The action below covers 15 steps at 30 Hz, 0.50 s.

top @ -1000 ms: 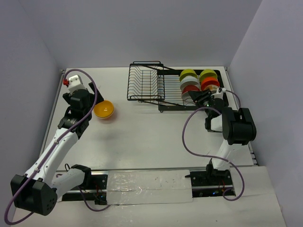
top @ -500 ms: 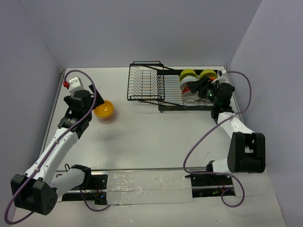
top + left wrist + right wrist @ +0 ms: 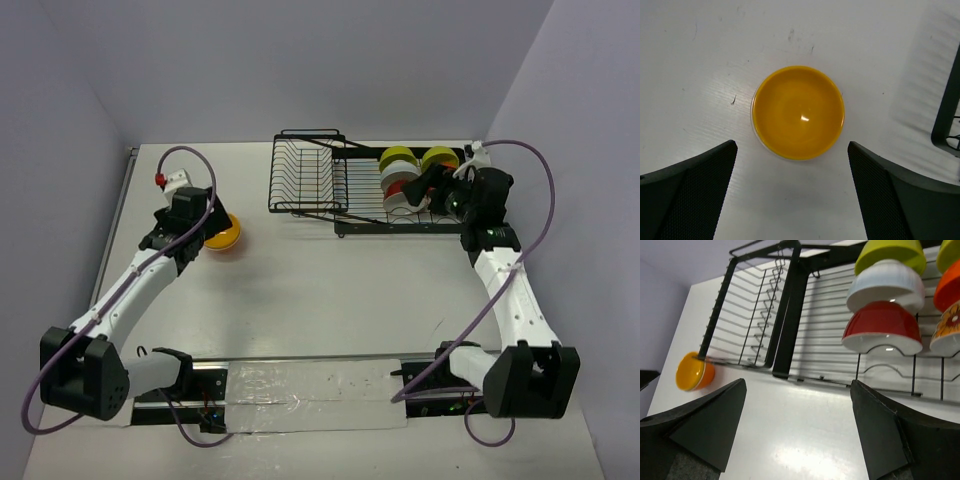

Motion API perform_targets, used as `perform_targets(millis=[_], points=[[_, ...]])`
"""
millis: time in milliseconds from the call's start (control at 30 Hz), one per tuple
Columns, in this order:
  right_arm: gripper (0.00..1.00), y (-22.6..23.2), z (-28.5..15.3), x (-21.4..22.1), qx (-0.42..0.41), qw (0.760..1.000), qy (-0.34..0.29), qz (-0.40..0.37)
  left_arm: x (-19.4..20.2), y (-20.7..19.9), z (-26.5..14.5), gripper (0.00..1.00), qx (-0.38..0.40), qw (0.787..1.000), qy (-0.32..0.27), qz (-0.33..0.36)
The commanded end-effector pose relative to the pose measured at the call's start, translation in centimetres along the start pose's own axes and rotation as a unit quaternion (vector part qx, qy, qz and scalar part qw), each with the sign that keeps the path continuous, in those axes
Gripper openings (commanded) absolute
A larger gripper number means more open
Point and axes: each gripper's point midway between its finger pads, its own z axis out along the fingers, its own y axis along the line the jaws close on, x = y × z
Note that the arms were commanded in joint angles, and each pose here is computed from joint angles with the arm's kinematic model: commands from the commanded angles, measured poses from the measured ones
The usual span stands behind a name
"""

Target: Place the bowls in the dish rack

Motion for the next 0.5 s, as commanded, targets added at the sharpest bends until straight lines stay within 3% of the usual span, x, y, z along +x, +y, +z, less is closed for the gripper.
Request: perform_targets(millis=[0, 300, 467], points=[[0.92, 0.8, -2.2, 1.7, 0.0, 1.0, 0.011, -0.012, -0.2, -1.1, 0.1, 0.96, 0.01, 1.0, 0.021, 0.013], [0.92, 1.9, -5.2, 5.2, -0.02, 1.0, 0.019, -0.005, -0.4, -3.1, 1.5, 0.84, 0.041, 0.99, 0.066, 0.116], [0.92, 1.8, -6.1, 5.7, -0.018, 1.0, 0.006, -0.017, 2.8, -4.7, 3.4, 0.73, 0.071, 0.975, 0.147, 0.149]])
